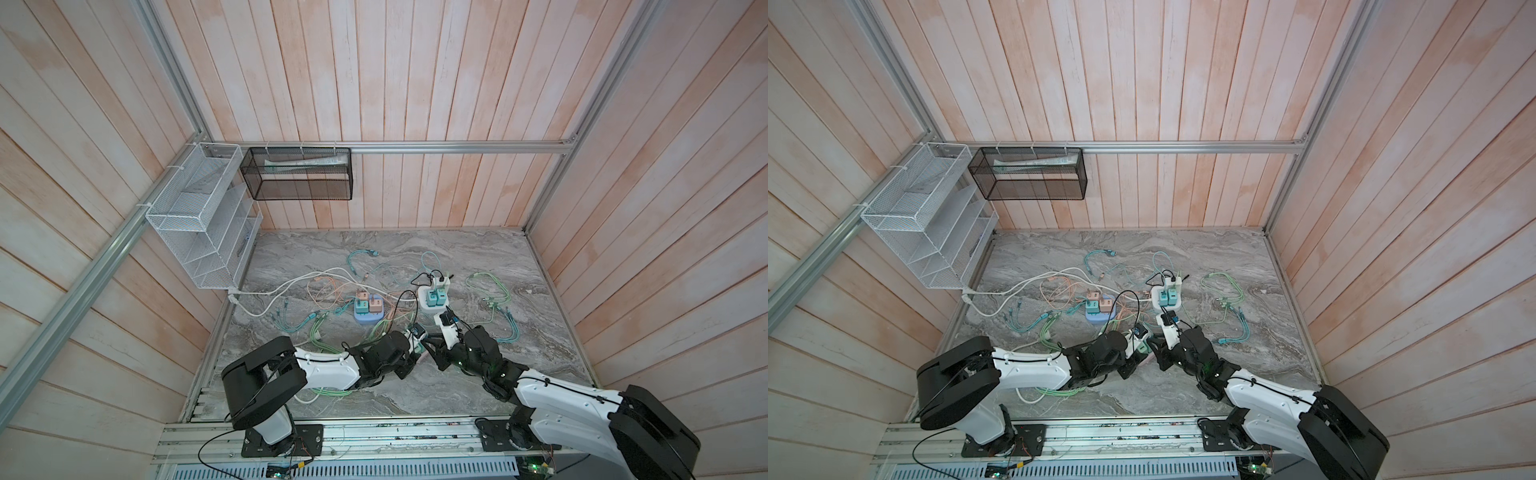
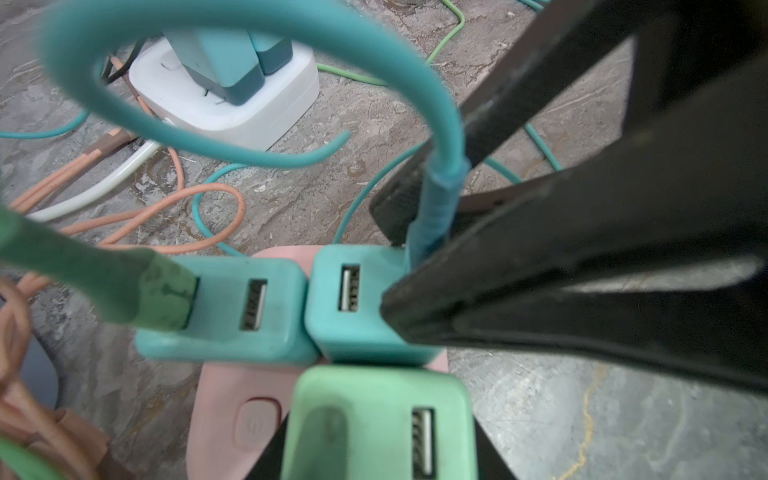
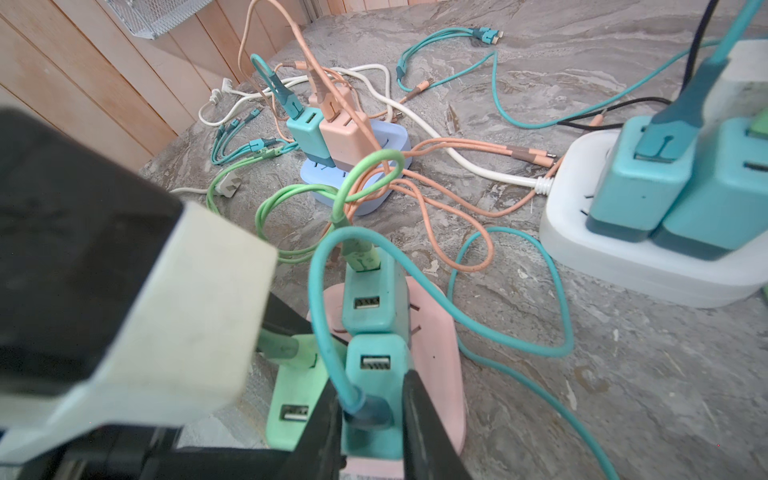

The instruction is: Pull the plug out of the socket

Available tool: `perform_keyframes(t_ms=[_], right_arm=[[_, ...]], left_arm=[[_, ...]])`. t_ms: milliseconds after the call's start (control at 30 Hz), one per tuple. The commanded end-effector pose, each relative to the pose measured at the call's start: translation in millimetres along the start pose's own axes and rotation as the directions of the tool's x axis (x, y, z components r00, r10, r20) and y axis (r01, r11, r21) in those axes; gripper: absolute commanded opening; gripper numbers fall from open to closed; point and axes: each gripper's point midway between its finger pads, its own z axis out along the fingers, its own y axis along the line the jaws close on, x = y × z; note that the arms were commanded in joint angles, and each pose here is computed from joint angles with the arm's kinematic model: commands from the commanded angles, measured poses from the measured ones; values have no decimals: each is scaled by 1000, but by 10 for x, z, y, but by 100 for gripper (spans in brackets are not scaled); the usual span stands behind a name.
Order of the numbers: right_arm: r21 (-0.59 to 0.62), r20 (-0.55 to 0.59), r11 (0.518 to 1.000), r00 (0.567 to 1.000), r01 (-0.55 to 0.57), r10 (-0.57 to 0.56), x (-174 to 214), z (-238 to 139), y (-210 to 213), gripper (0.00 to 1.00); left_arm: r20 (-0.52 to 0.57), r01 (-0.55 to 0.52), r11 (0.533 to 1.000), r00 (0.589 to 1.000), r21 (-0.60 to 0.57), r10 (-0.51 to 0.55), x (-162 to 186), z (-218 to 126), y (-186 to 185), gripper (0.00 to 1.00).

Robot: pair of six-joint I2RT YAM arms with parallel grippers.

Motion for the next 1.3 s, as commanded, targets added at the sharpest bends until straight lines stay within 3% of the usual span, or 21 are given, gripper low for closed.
perform_keyframes(t_ms=[0, 300, 533, 800, 1067, 1267], right_arm=[[-36, -2, 999, 999, 33, -33, -41, 8, 87, 23], [-66, -77, 997, 996, 43, -48, 204, 44, 147, 9], [-76, -135, 995, 988, 62, -72, 380, 91, 216, 6], [-64, -179, 996, 981, 62, -73, 570, 93, 243, 4], [-49, -187, 998, 981, 47, -55, 615, 96, 220, 3], [-10, -194, 998, 979, 56, -56, 613, 107, 157, 3]], left_arm=[[-41, -8, 1000, 999, 15, 9, 84, 45, -23, 13], [24, 10, 1000, 1000, -9, -10, -287, -27, 5, 10], [30, 17, 1000, 999, -14, -17, -322, -48, 22, 9], [106, 110, 994, 988, -2, -109, -585, -224, 180, 5], [107, 129, 991, 986, -26, -125, -509, -264, 227, 3], [96, 58, 994, 994, -89, -49, -447, -272, 216, 3]])
